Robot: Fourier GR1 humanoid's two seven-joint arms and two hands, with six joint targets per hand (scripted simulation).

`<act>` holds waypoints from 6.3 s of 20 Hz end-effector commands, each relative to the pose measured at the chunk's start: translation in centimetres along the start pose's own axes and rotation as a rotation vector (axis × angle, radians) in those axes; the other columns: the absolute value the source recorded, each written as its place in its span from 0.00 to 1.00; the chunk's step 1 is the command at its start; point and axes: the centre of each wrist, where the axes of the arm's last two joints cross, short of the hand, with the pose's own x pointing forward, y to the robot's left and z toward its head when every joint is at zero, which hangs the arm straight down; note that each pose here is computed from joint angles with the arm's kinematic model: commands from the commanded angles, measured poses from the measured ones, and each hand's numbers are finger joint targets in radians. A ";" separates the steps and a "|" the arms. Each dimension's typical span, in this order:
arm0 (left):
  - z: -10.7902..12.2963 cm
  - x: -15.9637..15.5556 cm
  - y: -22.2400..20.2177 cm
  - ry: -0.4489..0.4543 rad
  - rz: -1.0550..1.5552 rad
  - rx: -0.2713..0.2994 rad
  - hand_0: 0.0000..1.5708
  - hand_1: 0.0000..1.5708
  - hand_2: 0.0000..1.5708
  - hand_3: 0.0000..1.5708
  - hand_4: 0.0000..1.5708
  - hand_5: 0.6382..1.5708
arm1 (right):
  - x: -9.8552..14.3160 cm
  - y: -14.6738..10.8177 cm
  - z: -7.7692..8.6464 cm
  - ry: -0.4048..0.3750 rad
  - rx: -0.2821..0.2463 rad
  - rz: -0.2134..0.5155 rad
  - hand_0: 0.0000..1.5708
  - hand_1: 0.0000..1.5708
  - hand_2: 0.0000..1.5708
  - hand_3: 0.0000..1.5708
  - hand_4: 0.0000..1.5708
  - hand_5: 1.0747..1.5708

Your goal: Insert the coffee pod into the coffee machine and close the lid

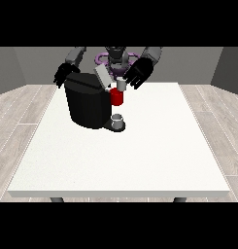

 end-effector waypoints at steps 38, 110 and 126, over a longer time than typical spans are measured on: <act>-1.0 1.9 -3.2 0.008 -0.002 -0.138 0.77 0.77 0.78 0.69 0.29 1.00 | -1.1 -1.9 0.5 0.024 -0.055 -0.023 0.00 0.00 0.00 0.00 0.27 1.00; 14.9 -8.3 -22.5 0.232 0.981 -0.184 0.00 0.00 0.00 0.00 0.02 1.00 | -0.9 -7.3 2.6 0.093 0.079 0.069 0.00 0.00 0.00 0.00 0.00 1.00; 18.0 -6.5 -18.8 0.168 1.001 -0.135 0.00 0.00 0.00 0.00 0.00 1.00 | -0.8 -6.6 -1.5 0.089 0.104 0.060 0.00 0.00 0.00 0.00 0.00 1.00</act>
